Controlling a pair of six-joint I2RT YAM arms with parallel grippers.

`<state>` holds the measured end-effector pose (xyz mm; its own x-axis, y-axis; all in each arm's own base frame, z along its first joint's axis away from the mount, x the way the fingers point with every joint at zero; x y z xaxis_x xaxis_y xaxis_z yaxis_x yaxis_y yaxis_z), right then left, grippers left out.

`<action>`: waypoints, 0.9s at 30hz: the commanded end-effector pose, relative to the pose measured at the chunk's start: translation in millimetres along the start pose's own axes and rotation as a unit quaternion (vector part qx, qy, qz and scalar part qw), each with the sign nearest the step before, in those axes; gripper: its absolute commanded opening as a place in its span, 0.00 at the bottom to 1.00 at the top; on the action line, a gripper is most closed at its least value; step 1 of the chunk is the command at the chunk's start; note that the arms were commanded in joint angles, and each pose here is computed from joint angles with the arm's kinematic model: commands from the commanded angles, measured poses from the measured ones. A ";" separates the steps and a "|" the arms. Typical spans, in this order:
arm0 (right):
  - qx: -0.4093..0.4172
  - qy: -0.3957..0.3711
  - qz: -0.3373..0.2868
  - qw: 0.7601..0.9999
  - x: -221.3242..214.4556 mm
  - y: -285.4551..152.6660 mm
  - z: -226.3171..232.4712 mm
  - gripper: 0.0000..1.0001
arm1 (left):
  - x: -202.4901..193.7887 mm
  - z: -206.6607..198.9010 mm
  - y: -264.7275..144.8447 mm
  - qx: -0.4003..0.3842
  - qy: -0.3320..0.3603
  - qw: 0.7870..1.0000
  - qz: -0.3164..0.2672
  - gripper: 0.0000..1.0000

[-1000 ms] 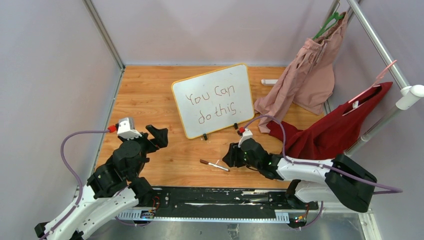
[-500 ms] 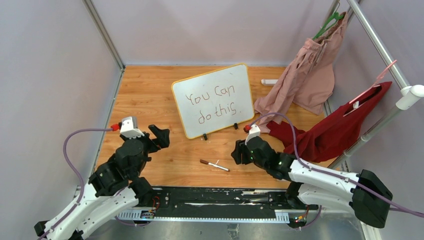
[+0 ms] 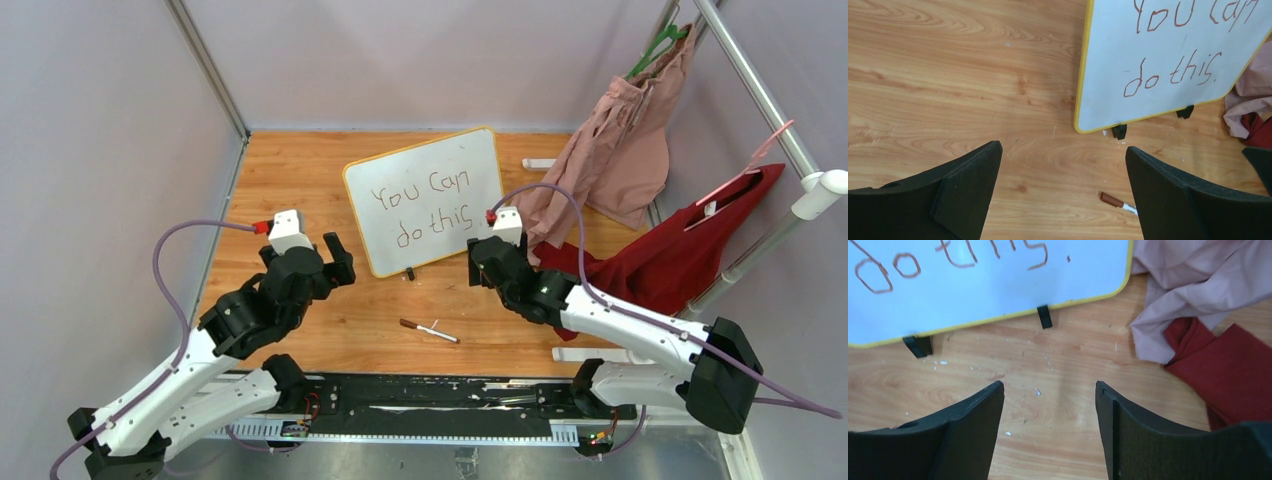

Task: Write a sentence on the whiteboard
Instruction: Reset both arms

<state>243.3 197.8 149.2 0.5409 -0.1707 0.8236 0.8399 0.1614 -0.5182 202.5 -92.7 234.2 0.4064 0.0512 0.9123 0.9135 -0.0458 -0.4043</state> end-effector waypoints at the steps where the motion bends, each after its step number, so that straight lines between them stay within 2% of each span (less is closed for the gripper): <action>1: -0.033 -0.006 -0.049 0.998 44.2 -5.6 -4.5 0.71 | 6.3 -2.8 -6.0 -0.002 -0.025 1.000 0.009 1.00; 4: -0.023 -0.005 -0.081 0.996 70.6 -14.2 3.3 0.70 | 11.0 -3.1 -11.7 -0.001 -0.077 0.997 0.009 1.00; 7: 0.007 -0.013 -0.111 0.994 100.3 -29.3 14.5 0.70 | 18.3 -0.5 -18.2 -0.005 -0.086 0.996 0.002 1.00; 9: 0.023 -0.019 -0.126 0.992 121.1 -43.3 20.2 0.71 | 23.8 0.2 -22.6 -0.012 -0.071 0.997 -0.001 1.00; 11: 0.035 -0.023 -0.143 0.989 140.8 -58.0 22.8 0.71 | 32.0 -5.8 -28.6 -0.048 -0.018 0.999 -0.010 1.00; 14: 0.046 -0.018 -0.175 0.983 164.6 -78.3 20.5 0.71 | 41.1 -2.6 -32.7 -0.058 -0.001 0.997 -0.042 1.00; 20: 0.042 0.006 -0.207 0.977 177.7 -97.6 5.1 0.71 | 58.6 14.4 -43.3 -0.044 -0.016 0.994 -0.097 1.00; 27: 0.028 0.019 -0.222 0.975 167.9 -102.3 -15.3 0.71 | 62.1 15.6 -41.6 -0.039 0.004 0.993 -0.107 1.00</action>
Point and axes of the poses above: each gripper's point midway between its finger pads, its own y axis out along the fingers, its own z axis along the line the jaws close on, x = y × z, the point moved 1 cm from there along -y, back along the fingers, and after that the axes turned 14 degrees about y, right-handed, at the moved point
